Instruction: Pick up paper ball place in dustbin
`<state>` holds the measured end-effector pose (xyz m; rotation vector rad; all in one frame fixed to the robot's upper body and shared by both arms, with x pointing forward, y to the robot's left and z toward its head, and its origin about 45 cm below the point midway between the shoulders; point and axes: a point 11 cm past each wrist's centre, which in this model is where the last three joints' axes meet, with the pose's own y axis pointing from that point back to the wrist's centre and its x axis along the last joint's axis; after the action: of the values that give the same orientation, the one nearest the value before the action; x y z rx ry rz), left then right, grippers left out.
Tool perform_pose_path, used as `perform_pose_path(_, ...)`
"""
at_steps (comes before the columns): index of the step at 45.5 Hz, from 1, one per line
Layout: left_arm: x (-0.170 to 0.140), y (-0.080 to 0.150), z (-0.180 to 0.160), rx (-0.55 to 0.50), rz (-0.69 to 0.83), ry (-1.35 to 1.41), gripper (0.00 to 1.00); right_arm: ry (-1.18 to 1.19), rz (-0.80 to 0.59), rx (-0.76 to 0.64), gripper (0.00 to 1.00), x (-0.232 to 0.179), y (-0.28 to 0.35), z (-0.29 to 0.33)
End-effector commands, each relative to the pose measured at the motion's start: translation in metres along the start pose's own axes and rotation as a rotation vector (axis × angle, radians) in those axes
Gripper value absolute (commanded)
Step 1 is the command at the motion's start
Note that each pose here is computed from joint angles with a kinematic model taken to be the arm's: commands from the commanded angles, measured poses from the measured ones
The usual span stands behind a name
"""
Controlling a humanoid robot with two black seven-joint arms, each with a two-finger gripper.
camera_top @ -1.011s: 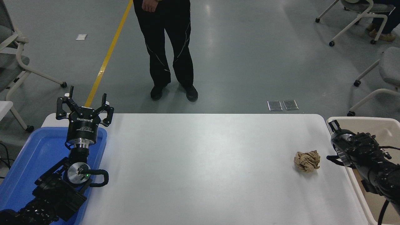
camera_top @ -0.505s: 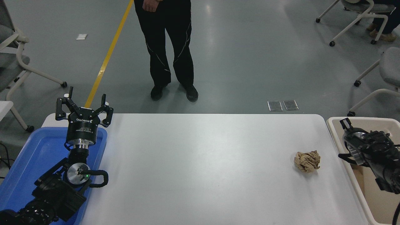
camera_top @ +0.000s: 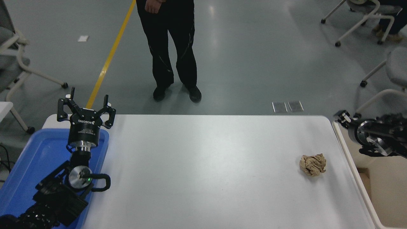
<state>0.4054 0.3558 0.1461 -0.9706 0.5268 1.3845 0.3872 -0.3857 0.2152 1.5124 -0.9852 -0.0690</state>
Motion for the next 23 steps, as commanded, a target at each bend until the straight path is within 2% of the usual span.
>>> perform_pose_path(1, 0.000, 0.000, 0.000, 0.000, -0.001, 0.000, 0.99, 0.187, -0.256, 0.058, 1.00, -0.021, 0.095, -0.042)
perform_pose_path(6, 0.000, 0.000, 0.000, 0.000, -0.001, 0.000, 0.99, 0.269, -0.405, 0.088, 1.00, -0.031, 0.137, -0.056)
perform_pose_path(15, -0.001, -0.001, 0.001, 0.000, -0.004, 0.001, 0.99, 0.411, -0.580, 0.140, 1.00, -0.033, 0.203, -0.078)
perform_pose_path(23, -0.001, -0.001, 0.001, -0.002, -0.005, 0.002, 0.99, 0.487, -0.433, 0.168, 1.00, -0.009, 0.242, -0.098)
